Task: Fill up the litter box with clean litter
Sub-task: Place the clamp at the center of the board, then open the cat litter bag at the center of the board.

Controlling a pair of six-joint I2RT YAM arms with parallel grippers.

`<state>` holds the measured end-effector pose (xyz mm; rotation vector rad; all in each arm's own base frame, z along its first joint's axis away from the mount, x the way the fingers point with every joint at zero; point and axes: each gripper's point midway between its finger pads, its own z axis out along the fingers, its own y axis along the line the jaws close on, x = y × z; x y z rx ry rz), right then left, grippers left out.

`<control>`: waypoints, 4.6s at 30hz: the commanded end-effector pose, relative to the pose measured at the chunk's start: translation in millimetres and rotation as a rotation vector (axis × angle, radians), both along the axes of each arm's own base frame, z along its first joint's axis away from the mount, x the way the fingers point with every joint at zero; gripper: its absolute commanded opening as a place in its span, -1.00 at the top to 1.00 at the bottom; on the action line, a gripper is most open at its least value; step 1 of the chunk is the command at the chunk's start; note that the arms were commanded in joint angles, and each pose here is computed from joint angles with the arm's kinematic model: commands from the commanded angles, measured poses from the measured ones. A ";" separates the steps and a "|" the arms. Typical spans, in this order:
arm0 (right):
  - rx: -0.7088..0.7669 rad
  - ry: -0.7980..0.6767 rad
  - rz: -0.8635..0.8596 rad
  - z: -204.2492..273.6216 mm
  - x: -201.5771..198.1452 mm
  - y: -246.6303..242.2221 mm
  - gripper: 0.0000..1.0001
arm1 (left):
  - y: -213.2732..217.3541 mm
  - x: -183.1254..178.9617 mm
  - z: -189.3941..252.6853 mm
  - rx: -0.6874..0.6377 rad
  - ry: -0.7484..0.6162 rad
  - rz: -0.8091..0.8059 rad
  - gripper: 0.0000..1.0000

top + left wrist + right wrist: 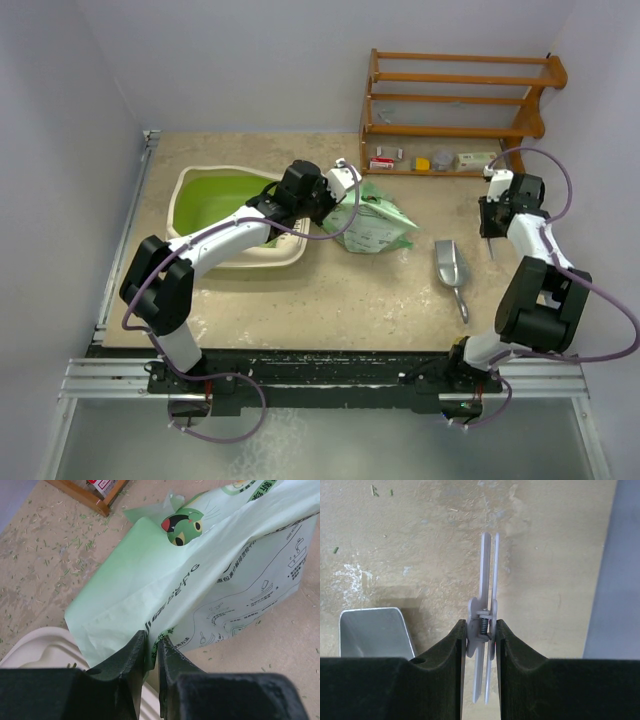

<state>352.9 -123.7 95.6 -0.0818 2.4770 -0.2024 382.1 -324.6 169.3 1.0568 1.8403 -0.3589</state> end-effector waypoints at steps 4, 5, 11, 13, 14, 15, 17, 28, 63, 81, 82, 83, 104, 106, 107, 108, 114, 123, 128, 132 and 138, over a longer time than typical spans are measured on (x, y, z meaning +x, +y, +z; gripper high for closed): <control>0.038 -0.011 -0.001 -11.9 13.9 -2.8 1.00 | -13.9 8.3 50.4 -0.126 -0.081 0.003 0.74; 0.036 -0.011 -0.006 -12.9 14.2 -3.9 1.00 | -13.4 8.0 51.1 -0.127 -0.082 0.004 0.74; 0.038 -0.027 -0.039 -11.6 17.3 -12.6 1.00 | -12.5 6.8 53.7 -0.131 -0.089 0.005 0.74; 0.044 -0.020 -0.047 -13.1 17.3 -14.7 1.00 | -10.9 6.7 52.7 -0.124 -0.092 0.007 0.74; 0.047 -0.016 -0.051 -13.9 17.4 -16.4 1.00 | -10.6 6.2 51.7 -0.119 -0.090 0.005 0.74; 0.050 -0.011 -0.055 -15.5 17.5 -17.6 1.00 | -9.6 6.4 51.2 -0.115 -0.091 0.007 0.74; 0.063 -0.004 -0.063 -18.9 17.6 -21.3 1.00 | -9.0 6.1 50.0 -0.110 -0.091 0.007 0.74; 0.143 0.055 -0.074 -43.3 13.4 -28.1 0.57 | -17.2 7.6 26.5 -0.080 -0.028 -0.020 0.73; 0.140 0.069 -0.062 -39.4 6.2 -25.0 0.14 | -22.2 0.0 33.9 -0.082 -0.023 -0.053 0.61; 0.530 -0.132 0.406 80.8 -25.6 95.7 -0.06 | 18.6 -11.1 119.3 -0.126 -0.212 0.034 0.13; 0.607 -0.133 0.453 89.3 -26.5 108.0 -0.09 | 22.0 -12.4 123.0 -0.131 -0.220 0.042 0.08; 0.659 -0.130 0.471 94.6 -24.0 113.1 -0.10 | 24.9 -13.1 126.8 -0.137 -0.230 0.048 0.05; 0.912 0.091 0.919 118.0 -68.1 189.4 -0.07 | 64.5 58.1 72.7 -0.262 -0.085 0.169 -0.19; 0.902 0.094 0.918 117.9 -73.3 189.8 -0.06 | 64.2 59.3 79.3 -0.326 -0.062 0.131 -0.19; 0.902 0.094 0.917 118.5 -76.1 190.4 -0.06 | 60.8 57.4 82.2 -0.371 -0.037 0.103 -0.19; 0.902 0.094 0.917 118.8 -79.0 191.3 -0.06 | 57.7 55.4 85.0 -0.403 -0.022 0.066 -0.19; 0.822 0.101 0.891 107.2 -80.0 185.3 -0.02 | 13.0 22.2 82.7 -0.604 0.262 -0.293 -0.19; 0.768 0.066 0.881 108.6 -84.1 185.0 0.01 | 3.5 28.4 39.9 -0.554 0.456 -0.315 -0.17; 0.756 0.050 0.877 109.5 -84.1 185.3 0.01 | 3.4 31.2 42.5 -0.556 0.446 -0.303 -0.15; 0.775 0.055 0.869 108.7 -85.0 186.5 0.03 | -2.6 30.1 59.1 -0.620 0.432 -0.342 -0.03; 0.766 0.064 0.858 109.6 -87.2 185.6 0.73 | -8.7 17.4 84.2 -0.675 0.427 -0.433 0.93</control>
